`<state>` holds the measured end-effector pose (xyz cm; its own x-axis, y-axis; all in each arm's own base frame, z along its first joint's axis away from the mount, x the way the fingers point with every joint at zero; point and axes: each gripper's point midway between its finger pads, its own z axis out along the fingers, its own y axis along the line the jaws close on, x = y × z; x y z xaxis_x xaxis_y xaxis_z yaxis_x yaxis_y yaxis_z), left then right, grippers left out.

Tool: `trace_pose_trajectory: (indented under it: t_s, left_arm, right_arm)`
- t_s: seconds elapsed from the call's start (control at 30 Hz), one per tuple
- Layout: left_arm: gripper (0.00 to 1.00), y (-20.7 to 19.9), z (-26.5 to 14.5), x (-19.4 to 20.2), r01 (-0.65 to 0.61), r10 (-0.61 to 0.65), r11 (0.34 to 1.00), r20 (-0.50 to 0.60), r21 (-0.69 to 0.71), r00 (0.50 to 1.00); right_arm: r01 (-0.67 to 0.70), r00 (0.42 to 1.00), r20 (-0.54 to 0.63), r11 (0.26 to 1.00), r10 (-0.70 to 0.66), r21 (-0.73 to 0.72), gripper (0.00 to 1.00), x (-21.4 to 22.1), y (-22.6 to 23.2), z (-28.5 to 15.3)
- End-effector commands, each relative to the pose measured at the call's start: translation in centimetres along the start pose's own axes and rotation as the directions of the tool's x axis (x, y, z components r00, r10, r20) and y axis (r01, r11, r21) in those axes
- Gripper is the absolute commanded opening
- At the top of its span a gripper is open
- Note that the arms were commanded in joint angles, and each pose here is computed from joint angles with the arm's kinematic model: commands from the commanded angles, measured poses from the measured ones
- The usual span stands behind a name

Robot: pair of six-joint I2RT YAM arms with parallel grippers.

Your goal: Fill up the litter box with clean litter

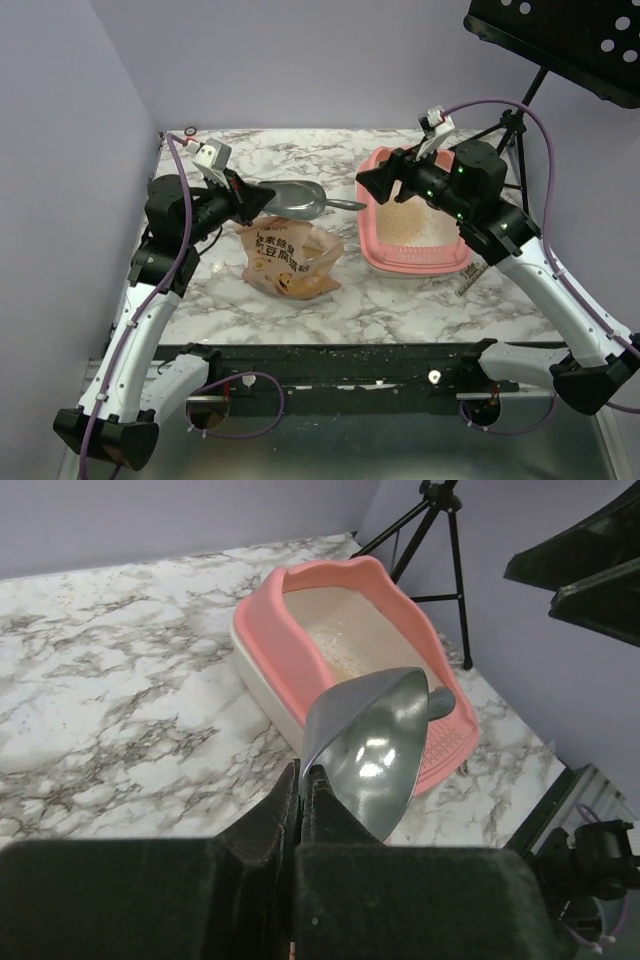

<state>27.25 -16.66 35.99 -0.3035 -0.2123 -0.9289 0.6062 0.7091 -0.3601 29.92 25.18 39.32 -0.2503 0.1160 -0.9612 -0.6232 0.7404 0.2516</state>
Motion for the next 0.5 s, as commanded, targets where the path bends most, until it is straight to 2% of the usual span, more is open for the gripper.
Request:
trace_pose_trajectory:
  t_s: [0.0, 0.1, 0.47]
  left_arm:
    - [0.0, -3.4, -0.6, -3.0, 0.024, -0.053, 0.979, 0.14, 0.201, 0.989]
    - [0.0, -4.1, -0.4, -2.6, 0.07, -0.113, 0.96, 0.145, 0.272, 0.983]
    - [0.0, -3.4, 0.4, -0.1, 0.15, -0.191, 0.939, 0.107, 0.308, 0.976]
  right_arm:
    - [-0.112, 0.994, -0.034, 0.965, 0.107, -0.235, 0.73, 1.8, 1.4, -0.4]
    - [-0.193, 0.98, -0.017, 0.927, 0.198, -0.323, 0.74, 3.3, 0.1, -1.6]
    - [-0.197, 0.972, 0.008, 0.839, 0.234, -0.507, 0.78, 4.8, 2.5, -4.9]
